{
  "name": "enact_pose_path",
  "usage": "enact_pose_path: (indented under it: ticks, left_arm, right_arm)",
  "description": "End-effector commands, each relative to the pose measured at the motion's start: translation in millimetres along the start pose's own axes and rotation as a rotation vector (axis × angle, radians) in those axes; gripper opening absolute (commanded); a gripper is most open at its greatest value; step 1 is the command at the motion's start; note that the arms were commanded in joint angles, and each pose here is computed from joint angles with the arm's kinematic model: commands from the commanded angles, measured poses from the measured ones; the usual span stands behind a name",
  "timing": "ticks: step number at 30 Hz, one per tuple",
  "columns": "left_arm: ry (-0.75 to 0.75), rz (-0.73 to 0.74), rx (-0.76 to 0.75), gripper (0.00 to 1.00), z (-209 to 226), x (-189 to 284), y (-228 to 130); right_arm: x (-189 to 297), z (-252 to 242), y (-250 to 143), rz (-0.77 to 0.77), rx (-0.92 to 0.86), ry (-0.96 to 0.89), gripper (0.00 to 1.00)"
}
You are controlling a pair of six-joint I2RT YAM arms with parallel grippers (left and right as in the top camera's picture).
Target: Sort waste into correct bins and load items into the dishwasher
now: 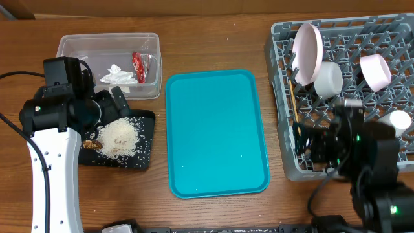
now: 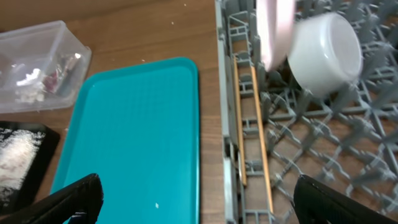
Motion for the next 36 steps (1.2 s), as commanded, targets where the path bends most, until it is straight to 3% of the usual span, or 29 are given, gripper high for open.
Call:
enact_pose_path:
  ticks: [1,7,24,32,36]
  left_arm:
    - [-0.003,-0.015,0.006,1.0,0,3,3]
    - [-0.003,-0.015,0.006,1.0,0,3,3]
    - [-0.003,-0.015,0.006,1.0,0,3,3]
    - [-0.003,-0.015,0.006,1.0,0,3,3]
    - [-0.003,-0.015,0.006,1.0,0,3,3]
  right_arm:
    - [8,-2,-21,0.011,0.005,-0.032,1.0]
    - [9,-3,-39,0.118,-0.01,-0.036,1.0]
    - [8,-3,-40,0.126,-0.011,-0.036,1.0]
    - [18,-2,-43,0.057,0.006,-0.034,1.0]
    - [12,-3,-42,-0.058,0.022,-0.031,1.0]
Point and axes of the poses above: each gripper's point midway between its finger pads, its own x axis back along the fingers, its own z axis along the line the jaws close on, y = z × x, the point moved 7 cm from there along x, back along the fingers, and after that the axes turned 10 degrees about x, right-handed, at the moved point
